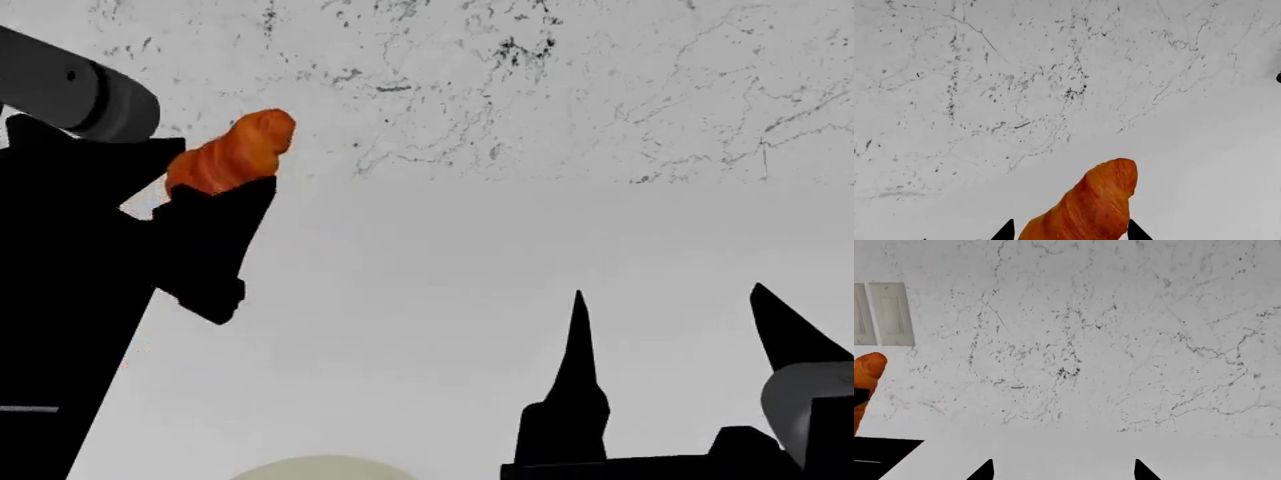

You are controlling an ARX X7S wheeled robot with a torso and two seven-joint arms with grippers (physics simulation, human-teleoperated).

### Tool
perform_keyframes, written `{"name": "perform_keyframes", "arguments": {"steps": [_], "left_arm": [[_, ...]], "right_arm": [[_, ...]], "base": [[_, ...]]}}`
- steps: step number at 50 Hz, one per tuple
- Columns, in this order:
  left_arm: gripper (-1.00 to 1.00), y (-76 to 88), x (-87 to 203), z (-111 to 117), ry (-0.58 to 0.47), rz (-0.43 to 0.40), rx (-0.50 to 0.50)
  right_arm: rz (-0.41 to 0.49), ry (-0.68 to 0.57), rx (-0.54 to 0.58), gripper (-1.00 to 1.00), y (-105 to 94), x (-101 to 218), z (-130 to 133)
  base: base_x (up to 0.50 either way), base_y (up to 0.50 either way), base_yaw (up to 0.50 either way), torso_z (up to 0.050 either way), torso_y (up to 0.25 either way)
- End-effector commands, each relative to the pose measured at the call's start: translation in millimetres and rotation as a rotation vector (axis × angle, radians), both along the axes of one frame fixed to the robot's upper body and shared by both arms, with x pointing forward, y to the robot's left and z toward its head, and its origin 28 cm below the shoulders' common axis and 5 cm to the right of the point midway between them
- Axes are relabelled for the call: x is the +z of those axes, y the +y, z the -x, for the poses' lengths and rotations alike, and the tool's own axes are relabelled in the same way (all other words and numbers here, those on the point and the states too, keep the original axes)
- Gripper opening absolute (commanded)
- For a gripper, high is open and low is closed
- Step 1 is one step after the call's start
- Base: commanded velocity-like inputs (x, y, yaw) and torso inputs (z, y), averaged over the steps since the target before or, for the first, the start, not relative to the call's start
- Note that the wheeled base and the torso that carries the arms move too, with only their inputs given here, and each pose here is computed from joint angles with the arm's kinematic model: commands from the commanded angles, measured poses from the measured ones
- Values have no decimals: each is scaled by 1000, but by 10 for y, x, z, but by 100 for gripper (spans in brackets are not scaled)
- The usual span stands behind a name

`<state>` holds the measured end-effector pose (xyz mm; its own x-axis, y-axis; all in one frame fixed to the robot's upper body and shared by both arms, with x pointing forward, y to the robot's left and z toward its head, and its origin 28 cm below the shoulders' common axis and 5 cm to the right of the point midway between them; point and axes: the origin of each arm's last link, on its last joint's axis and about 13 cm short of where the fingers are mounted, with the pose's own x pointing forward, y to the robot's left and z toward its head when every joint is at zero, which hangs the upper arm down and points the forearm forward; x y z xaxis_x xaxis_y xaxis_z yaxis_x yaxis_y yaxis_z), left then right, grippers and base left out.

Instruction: Place the pastries on the plates.

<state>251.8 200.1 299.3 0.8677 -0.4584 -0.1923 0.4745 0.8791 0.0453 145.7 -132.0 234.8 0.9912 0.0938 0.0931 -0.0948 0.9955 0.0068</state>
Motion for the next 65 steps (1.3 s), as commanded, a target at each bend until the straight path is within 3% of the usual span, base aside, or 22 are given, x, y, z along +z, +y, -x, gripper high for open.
{"name": "perform_keyframes", "arguments": {"steps": [1,7,22,31,33,40,65], "left_arm": [[-100,192,-252,681,-155,107,176],[-100,249,-312,923,-197,169,233],[-100,243,-307,1033,-240,185,256],[-100,229,-319,1019,-237,198,262],[-100,225,-324,1012,-237,195,261],[-100,230,-340,1016,-234,196,260],[-100,205,-336,1029,-247,199,264]], "right_arm": [[-20,-44,-22,100,-22,18,18],[-23,-63,-23,100,-26,37,73],[-14,-82,-25,100,-10,51,122],[-21,-85,-25,100,-31,47,141],[84,-84,-35,100,-5,17,123],[49,-92,-30,100,18,22,121],[49,-116,-47,100,0,41,137]], "base": [[0,0,0,0,0],[0,0,0,0,0],[0,133,0,0,0],[0,295,0,0,0],[0,160,0,0,0],[0,195,0,0,0],[0,387,0,0,0]]}}
